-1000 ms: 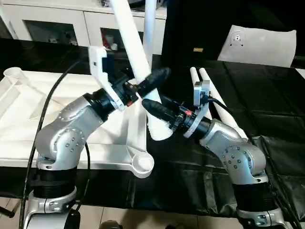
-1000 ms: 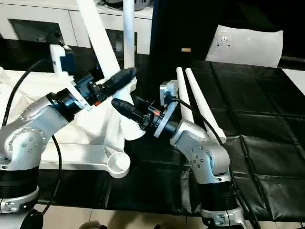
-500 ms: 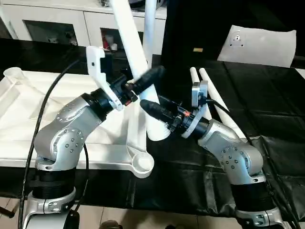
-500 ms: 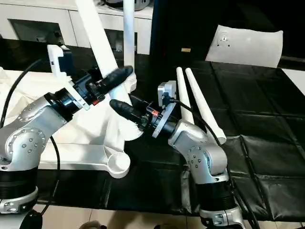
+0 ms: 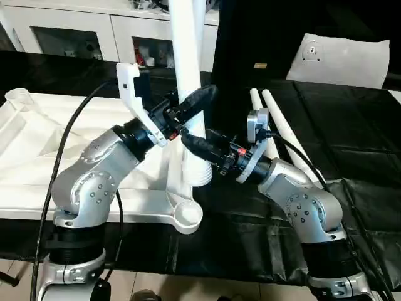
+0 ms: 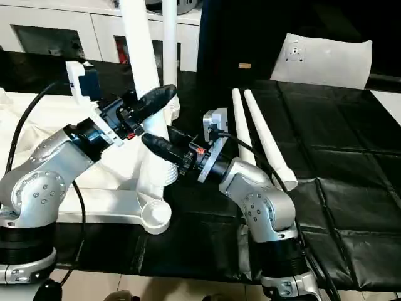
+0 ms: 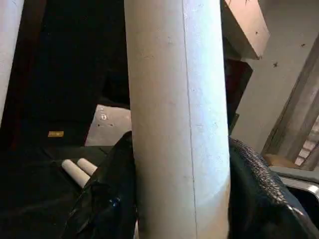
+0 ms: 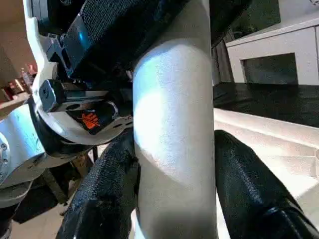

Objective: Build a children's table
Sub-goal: Pick table leg

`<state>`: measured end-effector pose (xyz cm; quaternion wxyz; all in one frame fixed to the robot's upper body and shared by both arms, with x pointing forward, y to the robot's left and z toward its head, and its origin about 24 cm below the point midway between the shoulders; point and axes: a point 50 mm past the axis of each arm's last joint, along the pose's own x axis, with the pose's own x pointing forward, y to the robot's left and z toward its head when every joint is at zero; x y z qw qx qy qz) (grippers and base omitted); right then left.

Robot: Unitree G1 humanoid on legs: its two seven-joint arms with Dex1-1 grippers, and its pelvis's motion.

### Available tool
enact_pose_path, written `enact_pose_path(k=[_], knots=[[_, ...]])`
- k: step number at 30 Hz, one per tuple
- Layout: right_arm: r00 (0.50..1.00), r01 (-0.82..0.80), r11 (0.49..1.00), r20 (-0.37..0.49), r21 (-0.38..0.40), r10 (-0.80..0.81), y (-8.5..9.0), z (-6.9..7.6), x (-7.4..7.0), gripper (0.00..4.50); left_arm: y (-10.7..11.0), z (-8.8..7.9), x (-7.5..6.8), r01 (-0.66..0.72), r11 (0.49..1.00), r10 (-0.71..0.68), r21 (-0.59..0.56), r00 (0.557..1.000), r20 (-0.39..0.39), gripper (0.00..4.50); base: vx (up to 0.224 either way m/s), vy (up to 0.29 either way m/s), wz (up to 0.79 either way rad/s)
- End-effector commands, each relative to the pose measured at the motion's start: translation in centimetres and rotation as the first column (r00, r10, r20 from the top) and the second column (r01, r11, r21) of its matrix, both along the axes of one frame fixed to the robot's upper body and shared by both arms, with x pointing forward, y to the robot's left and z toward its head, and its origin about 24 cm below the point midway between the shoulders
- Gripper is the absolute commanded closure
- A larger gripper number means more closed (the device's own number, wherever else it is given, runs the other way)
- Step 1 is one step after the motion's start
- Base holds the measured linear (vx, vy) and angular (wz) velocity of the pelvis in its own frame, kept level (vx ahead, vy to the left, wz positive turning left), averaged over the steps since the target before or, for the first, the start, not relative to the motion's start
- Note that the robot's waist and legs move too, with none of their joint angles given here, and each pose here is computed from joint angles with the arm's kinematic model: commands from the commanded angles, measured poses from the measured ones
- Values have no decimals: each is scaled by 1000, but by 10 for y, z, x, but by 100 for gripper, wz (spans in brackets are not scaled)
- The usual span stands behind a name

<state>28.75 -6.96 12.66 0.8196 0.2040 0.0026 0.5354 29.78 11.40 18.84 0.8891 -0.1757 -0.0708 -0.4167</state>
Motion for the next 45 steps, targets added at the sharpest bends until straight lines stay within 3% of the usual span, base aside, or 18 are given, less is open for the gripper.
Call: enact_pose_path(k=[1, 5, 6, 20, 23, 26, 29, 32, 37, 42, 45], knots=[[998, 61, 998, 28, -31, -61, -5, 5, 7, 261, 3, 4, -2, -45, 999, 44, 2, 999, 16, 254, 0, 0, 0], [995, 95, 994, 20, -54, -94, -5, 4, 10, 261, 8, 6, -3, -108, 994, 108, 20, 994, 27, 258, 0, 0, 0], [994, 108, 993, 21, -57, -107, -5, 4, 11, 205, 9, 5, -3, -123, 992, 122, 29, 992, 31, 259, 0, 0, 0], [982, 181, 979, 63, -90, -176, -16, 4, 1, 97, 20, -3, -18, -270, 953, 266, 137, 963, 43, 260, 0, 0, 0], [954, 296, 951, 79, -91, -290, -29, 10, -15, 72, 38, -4, -30, -416, 883, 405, 218, 909, 97, 260, 0, 0, 0], [938, 345, 933, 78, -97, -339, -32, 9, -20, 41, 45, -5, -36, -467, 859, 456, 211, 884, 104, 264, 0, 0, 0], [888, 461, 879, 64, -120, -456, -37, 6, -21, 23, 52, -9, -44, -520, 829, 507, 208, 854, 116, 264, 0, 0, 0], [792, 609, 770, 99, -190, -603, -46, -1, -17, 13, 62, -24, -56, -553, 757, 544, 348, 828, 133, 264, 0, 0, 0], [782, 614, 744, 71, -264, -620, -46, -15, -20, 13, 71, -39, -60, -620, 643, 630, 449, 762, 151, 264, 0, 0, 0], [719, 681, 670, 95, -294, -689, -52, -24, -22, 13, 80, -43, -63, -700, 551, 711, 454, 679, 185, 264, 0, 0, 0], [706, 693, 660, 90, -289, -703, -52, -25, -22, 13, 80, -37, -63, -711, 557, 709, 429, 676, 199, 264, 0, 0, 0]])
